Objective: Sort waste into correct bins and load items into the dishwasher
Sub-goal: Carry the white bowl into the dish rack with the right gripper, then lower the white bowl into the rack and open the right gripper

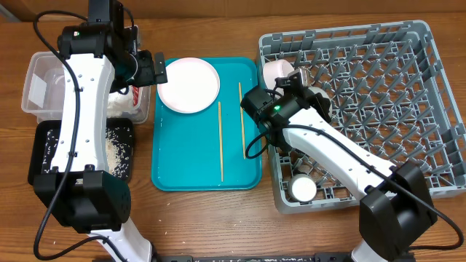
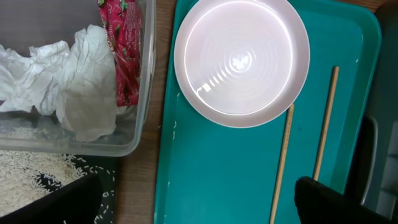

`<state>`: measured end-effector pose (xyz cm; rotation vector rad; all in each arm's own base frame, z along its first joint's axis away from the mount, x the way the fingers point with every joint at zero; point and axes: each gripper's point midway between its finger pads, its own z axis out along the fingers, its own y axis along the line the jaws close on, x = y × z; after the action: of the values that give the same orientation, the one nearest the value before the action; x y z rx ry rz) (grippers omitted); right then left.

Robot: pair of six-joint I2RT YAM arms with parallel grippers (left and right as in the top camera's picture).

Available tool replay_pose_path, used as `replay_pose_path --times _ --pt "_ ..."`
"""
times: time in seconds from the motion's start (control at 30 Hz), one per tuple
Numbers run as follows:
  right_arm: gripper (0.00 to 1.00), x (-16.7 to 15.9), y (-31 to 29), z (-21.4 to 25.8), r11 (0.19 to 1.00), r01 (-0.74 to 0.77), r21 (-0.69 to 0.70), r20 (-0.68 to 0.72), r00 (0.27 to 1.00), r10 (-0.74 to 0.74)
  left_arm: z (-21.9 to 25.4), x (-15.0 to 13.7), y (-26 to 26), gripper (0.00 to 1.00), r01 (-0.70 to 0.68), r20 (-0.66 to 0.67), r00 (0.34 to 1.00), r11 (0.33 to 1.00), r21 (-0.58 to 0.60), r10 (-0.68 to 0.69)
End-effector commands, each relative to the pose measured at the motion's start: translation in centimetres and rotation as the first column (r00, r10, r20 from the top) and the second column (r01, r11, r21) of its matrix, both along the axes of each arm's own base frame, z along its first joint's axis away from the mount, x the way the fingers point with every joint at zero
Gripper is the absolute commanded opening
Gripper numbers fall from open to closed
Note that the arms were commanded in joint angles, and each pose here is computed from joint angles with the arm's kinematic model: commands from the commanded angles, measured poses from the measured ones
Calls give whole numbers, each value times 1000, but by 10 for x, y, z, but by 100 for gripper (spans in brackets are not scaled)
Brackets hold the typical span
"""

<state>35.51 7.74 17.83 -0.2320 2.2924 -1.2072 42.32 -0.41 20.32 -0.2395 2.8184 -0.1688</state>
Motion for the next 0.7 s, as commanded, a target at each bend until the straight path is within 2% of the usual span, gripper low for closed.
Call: replay_pose_path --times 0.0,0.13,0.43,0.5,0.67 --pt "4 -5 6 -14 998 3 64 -54 999 1 7 4 2 100 0 25 1000 1000 8 -1" --pt "4 -2 1 -4 1000 0 7 -15 1000 1 7 4 2 100 0 25 1000 1000 8 -1" --pt "4 8 -6 70 934 2 -357 222 972 83 7 4 2 100 1 25 1000 1000 8 -1" --pt "4 9 -2 74 931 1 -364 249 964 96 7 4 2 100 0 25 1000 1000 8 -1" --pt "4 10 3 56 973 4 -231 269 961 60 7 4 2 100 0 25 1000 1000 8 -1"
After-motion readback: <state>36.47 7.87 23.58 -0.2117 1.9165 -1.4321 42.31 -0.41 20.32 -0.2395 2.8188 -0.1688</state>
